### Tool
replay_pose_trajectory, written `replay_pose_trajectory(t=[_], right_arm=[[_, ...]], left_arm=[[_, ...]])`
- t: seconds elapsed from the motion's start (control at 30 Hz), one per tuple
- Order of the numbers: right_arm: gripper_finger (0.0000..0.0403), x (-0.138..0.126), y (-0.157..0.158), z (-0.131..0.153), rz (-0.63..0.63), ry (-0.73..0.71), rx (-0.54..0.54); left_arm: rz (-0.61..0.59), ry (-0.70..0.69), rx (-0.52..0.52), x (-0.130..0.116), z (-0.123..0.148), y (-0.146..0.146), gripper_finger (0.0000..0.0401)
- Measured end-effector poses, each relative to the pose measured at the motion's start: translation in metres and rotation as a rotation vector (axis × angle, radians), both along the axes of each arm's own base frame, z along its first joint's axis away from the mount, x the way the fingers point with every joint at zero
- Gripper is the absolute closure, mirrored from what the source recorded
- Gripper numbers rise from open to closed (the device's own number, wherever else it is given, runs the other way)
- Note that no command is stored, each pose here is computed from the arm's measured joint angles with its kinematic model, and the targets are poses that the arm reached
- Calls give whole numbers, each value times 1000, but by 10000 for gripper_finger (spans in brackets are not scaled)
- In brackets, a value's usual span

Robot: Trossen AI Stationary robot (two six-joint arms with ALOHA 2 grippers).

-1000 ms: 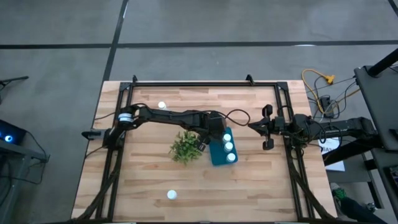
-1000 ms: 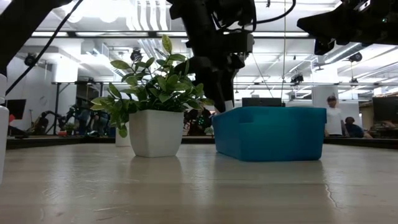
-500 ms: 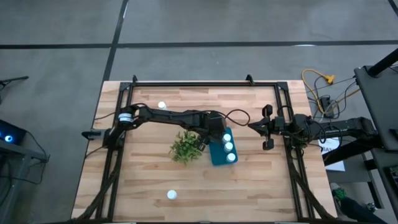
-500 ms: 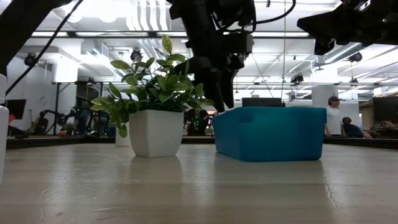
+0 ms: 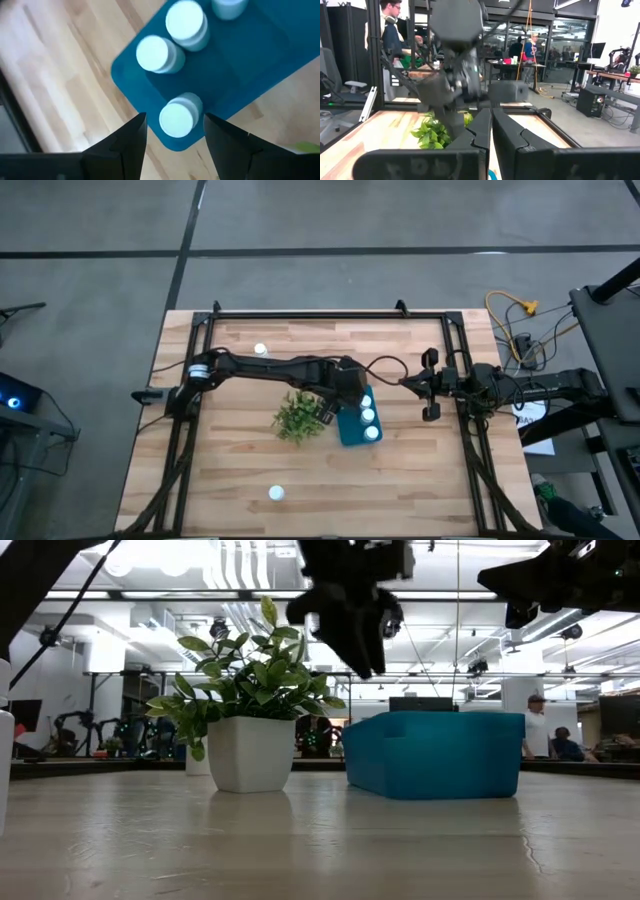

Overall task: Pick and place pill bottles into a basket
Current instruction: Put the white medicine bottle into the blue bin

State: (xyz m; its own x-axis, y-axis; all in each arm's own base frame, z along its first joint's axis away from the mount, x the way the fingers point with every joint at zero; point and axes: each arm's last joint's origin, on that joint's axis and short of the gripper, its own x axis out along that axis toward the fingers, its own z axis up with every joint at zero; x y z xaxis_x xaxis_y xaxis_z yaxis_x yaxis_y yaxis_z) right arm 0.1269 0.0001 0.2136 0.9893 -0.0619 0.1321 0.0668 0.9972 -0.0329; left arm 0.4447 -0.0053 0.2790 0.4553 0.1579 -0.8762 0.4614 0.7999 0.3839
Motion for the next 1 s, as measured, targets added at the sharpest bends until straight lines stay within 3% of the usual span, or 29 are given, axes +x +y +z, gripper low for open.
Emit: replay_pose_trajectory(t=[0.23, 0.6, 0.83, 1.0], right_arm=[[394, 0, 0, -1, 1, 6, 12], [394, 1, 0, -3, 4, 26, 36], [394, 2, 0, -3, 5, 30, 44], [394, 2, 0, -3, 6, 30, 44]], left_arm=[[11, -82, -14, -21, 43, -4, 223], [64, -63, -79, -101, 110, -2, 223], [99, -67, -99, -148, 124, 4, 223], [146, -50, -100, -174, 116, 15, 223]])
